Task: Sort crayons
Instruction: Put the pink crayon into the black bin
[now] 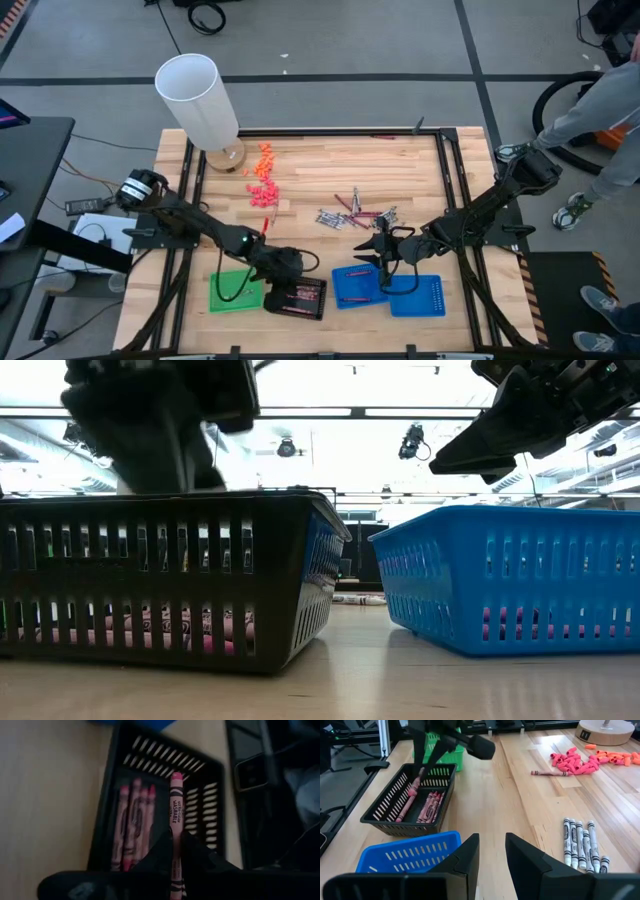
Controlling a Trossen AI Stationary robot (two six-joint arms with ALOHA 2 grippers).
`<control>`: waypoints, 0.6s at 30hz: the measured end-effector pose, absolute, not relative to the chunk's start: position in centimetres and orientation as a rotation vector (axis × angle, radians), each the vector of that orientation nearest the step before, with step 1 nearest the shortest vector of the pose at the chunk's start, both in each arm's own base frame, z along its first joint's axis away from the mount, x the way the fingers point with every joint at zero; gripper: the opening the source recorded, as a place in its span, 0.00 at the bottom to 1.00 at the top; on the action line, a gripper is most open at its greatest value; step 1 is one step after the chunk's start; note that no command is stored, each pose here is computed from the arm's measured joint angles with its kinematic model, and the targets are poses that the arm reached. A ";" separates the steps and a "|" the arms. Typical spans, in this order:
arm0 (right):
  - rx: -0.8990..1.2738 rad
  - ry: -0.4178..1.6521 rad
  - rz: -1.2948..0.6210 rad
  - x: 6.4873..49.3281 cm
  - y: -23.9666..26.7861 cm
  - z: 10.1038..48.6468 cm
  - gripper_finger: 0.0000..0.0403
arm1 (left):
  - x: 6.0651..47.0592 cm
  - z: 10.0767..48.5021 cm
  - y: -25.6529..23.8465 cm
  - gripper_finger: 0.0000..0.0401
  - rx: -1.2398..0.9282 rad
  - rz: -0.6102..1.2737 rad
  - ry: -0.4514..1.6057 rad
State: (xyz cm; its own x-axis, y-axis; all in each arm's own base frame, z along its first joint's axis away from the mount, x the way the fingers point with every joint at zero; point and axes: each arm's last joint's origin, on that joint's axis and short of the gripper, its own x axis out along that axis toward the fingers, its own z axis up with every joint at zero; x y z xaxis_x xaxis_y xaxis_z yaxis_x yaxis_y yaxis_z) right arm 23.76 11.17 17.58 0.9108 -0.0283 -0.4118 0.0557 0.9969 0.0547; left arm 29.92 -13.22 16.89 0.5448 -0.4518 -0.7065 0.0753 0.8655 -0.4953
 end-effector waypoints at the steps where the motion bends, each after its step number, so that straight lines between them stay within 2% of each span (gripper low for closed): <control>1: 0.067 0.422 -0.043 23.8 11.2 17.6 0.26 | 30.1 16.8 -13.4 0.05 -0.442 -0.317 0.967; 8: 0.068 0.419 -0.043 23.8 11.2 17.6 0.26 | 30.7 16.8 -14.0 0.05 -0.370 -0.302 1.078; 13: 0.067 0.420 -0.044 23.8 11.2 17.6 0.26 | 30.8 17.0 -14.0 0.05 -0.359 -0.308 1.074; 18: 0.064 0.424 -0.044 23.7 11.2 17.6 0.26 | 30.7 16.9 -14.0 0.14 -0.353 -0.301 1.090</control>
State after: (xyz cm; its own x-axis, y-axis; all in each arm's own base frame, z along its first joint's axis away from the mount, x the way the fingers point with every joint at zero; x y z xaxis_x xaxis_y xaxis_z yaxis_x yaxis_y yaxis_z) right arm 23.75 11.17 17.57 0.9104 -0.0290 -0.4128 0.0557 0.9970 0.0528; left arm 30.68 -13.95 16.94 0.4316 -0.4064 -0.8053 0.0647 0.9044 -0.4217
